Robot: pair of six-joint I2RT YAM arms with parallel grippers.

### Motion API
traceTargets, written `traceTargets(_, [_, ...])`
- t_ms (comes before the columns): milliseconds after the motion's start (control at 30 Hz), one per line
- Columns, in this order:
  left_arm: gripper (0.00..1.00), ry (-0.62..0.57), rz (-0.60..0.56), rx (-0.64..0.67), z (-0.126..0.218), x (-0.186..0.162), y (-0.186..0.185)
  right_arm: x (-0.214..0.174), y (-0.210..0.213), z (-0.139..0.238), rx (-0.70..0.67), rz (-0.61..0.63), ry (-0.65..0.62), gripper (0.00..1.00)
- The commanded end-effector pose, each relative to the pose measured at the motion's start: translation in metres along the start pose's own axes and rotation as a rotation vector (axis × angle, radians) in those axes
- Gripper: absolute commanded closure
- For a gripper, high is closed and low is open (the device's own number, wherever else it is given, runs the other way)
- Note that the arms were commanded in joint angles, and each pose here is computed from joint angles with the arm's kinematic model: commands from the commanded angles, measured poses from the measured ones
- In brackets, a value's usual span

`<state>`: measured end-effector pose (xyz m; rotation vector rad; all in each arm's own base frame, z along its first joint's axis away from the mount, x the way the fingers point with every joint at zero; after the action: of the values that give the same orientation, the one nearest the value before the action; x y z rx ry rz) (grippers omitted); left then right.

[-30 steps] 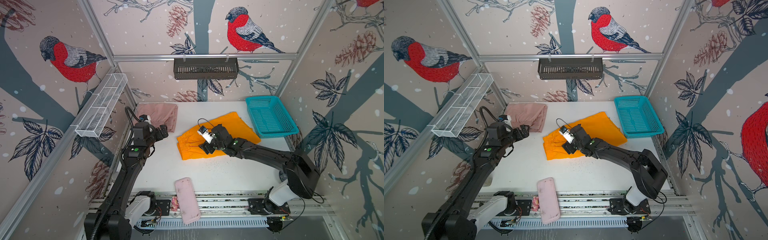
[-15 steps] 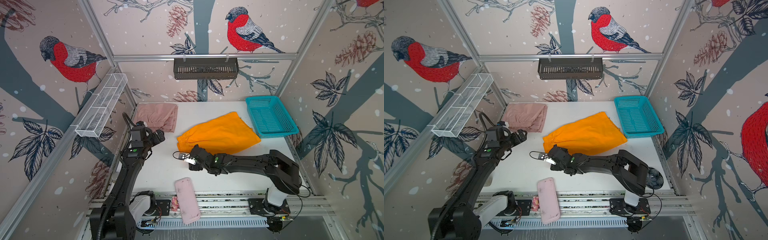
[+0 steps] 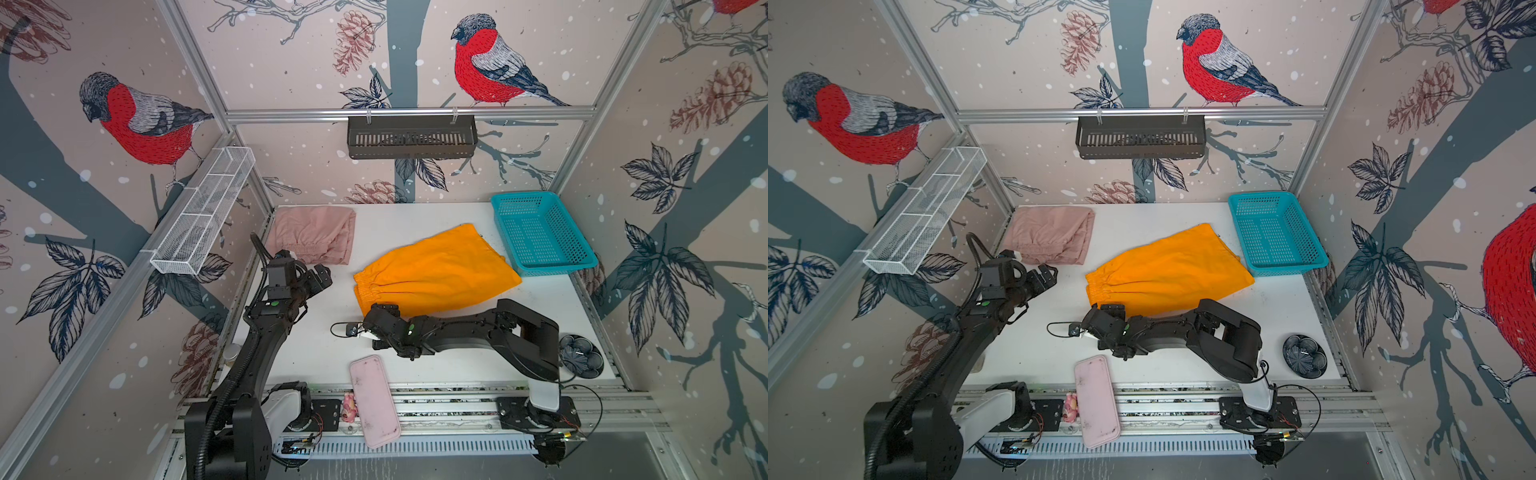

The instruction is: Fold and stack the shorts

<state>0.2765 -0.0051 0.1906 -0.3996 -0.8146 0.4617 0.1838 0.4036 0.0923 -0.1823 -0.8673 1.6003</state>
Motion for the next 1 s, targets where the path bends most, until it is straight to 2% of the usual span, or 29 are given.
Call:
traceTargets(0, [0.02, -0.023, 0.005, -0.024, -0.001, 0.003, -0.002, 0.003, -0.009, -0.005, -0.060, -0.002, -0.005, 0.18])
traceTargets(167, [0.02, -0.004, 0.009, -0.018, -0.005, -0.001, 0.001, 0.000, -0.008, -0.016, -0.048, -0.007, -0.012, 0.22])
traceTargets(333, [0.02, 0.019, 0.022, -0.026, -0.009, -0.007, 0.003, -0.002, -0.005, -0.024, -0.024, -0.012, -0.018, 0.37])
traceTargets(400, [0.02, 0.036, 0.035, -0.033, -0.013, -0.011, 0.005, 0.001, -0.006, -0.025, -0.017, -0.021, -0.034, 0.53])
traceTargets(500, [0.02, 0.068, 0.055, -0.062, -0.019, -0.016, 0.005, 0.004, -0.010, -0.023, -0.003, -0.052, -0.071, 0.84])
traceTargets(567, [0.02, 0.102, 0.056, -0.106, -0.023, -0.020, 0.002, 0.006, -0.014, -0.019, -0.003, -0.085, -0.104, 0.96])
traceTargets(700, [0.02, 0.193, 0.078, -0.223, -0.034, -0.034, -0.004, 0.006, -0.021, -0.013, -0.012, -0.149, -0.163, 0.98])
traceTargets(967, [0.02, 0.258, 0.192, -0.346, -0.048, -0.064, 0.002, 0.005, -0.027, -0.006, -0.038, -0.257, -0.237, 0.99])
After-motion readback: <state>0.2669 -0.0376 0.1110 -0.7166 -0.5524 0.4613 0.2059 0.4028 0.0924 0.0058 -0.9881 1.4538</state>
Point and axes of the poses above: each gripper's point midway between its finger pads, its own z axis back along the fingers, its own y axis along the line the jaws close on, x = y × z, the point moved 7 cm from there along z, back along the fingers, and after that the axes turned 1 degree about z, right-handed, at the moved point
